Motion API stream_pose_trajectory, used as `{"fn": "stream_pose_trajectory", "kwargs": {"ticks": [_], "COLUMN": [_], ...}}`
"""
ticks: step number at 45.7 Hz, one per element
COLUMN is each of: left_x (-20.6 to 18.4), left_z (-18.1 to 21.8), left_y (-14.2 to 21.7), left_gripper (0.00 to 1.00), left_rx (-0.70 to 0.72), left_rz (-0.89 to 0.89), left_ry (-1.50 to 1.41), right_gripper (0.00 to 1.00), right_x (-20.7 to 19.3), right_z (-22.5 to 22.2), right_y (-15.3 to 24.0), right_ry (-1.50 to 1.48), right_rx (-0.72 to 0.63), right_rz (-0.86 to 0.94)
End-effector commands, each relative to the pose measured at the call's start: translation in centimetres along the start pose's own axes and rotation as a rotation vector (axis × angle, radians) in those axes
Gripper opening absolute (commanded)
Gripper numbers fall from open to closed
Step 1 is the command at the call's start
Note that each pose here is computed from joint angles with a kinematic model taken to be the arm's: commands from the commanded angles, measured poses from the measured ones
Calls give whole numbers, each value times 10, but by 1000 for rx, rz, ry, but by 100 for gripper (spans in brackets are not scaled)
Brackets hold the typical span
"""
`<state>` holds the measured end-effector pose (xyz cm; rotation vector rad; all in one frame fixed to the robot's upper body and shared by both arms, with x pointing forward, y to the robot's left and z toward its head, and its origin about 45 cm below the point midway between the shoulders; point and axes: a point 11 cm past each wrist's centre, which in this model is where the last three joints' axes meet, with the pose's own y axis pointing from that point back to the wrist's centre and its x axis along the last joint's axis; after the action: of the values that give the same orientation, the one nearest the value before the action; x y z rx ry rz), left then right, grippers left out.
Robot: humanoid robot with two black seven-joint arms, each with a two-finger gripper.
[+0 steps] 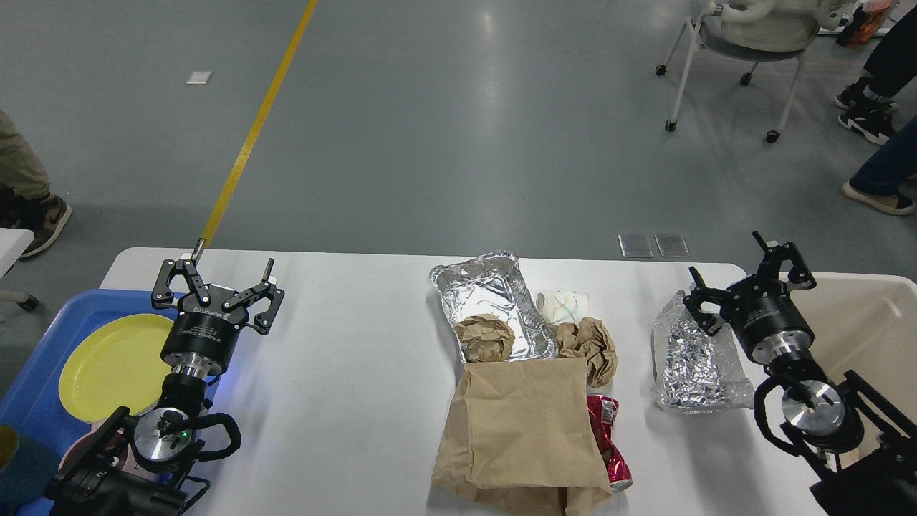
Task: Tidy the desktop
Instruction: 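Raise the right gripper and move it over the brown paper bag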
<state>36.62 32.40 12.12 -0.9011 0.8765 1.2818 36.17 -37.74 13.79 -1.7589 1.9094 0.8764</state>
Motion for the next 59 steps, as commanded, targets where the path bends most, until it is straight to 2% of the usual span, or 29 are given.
{"fn": "stream_pose_trajectory", "kwargs": {"ticks": [1, 7, 18, 55, 59], "left_x": [0, 0, 0, 0, 1], "left_z": [0, 0, 0, 0, 0], "left_y": [0, 0, 0, 0, 1], "left_gripper": [96, 96, 96, 96, 96], "left_rx": [1, 1, -1, -1, -1], "left_rz": [0, 0, 0, 0, 2], "left_ry": [0, 0, 0, 0, 0], "right_gripper": [100, 100, 100, 100, 100], "right_x": [1, -1, 24, 1, 5], "right_z": [-6, -9, -13, -27, -21], "right_y": [-1, -2, 12, -3, 0], "right_ry": [3, 6, 62, 69, 108], "right_rx": [11, 12, -15, 11, -24], "right_rz": [-3, -11, 29, -32, -28]}}
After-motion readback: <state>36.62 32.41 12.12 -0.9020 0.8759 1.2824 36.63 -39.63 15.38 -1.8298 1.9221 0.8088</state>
